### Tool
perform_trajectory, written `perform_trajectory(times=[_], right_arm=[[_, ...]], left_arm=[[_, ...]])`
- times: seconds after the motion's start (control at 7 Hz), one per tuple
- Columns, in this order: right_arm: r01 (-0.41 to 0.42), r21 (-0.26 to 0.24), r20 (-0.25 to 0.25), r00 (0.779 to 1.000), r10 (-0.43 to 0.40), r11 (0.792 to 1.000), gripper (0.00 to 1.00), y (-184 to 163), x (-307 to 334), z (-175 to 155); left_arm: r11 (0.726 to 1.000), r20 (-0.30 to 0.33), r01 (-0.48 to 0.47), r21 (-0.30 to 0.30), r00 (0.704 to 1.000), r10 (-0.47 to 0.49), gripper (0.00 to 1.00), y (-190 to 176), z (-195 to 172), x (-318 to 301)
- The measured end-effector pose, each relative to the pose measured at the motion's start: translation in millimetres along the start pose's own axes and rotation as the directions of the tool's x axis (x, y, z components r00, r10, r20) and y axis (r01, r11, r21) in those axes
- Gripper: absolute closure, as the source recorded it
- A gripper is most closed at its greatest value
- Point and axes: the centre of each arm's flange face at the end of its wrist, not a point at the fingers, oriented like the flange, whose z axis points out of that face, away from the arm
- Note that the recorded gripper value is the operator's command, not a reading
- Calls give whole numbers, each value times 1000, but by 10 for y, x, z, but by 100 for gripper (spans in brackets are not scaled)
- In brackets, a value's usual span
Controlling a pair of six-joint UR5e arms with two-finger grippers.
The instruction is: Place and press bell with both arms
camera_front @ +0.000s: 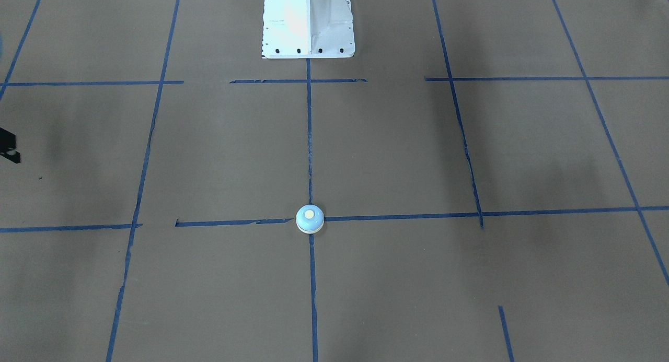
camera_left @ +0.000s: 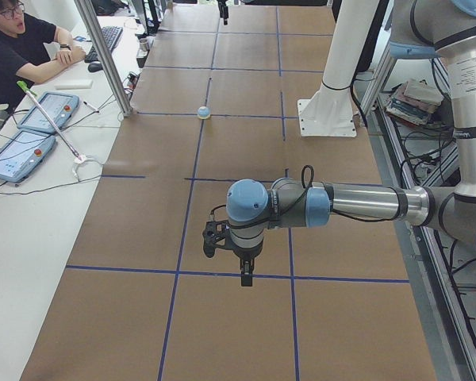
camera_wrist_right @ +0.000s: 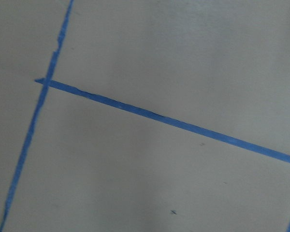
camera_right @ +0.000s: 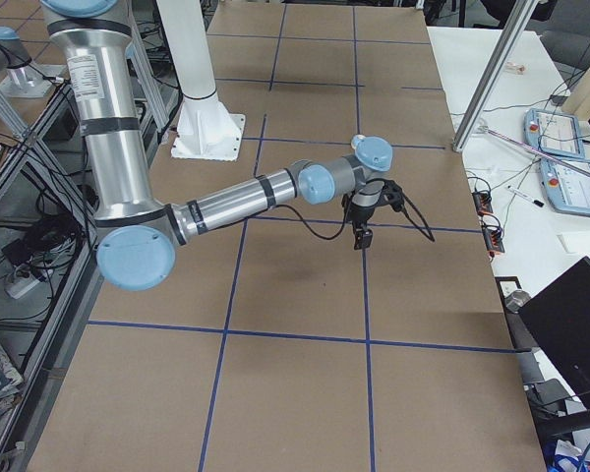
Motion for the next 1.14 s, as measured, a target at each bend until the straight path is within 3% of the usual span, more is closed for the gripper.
perform_trajectory(times=[0.43,0.71,1.14], right_arm=[[-136,-11,-2,991,136,991,0,1193,1007,-46],[-169,-5,21,985,169,986,0,1428,1029,-88],[-171,-3,44,984,171,985,0,1461,1010,-92]], left_arm=[[1000,3,0,-2,1000,0,0,13,-9,16],[1000,5,1,-4,1000,-1,0,16,-3,11],[1000,4,2,-6,1000,-2,0,20,7,6]])
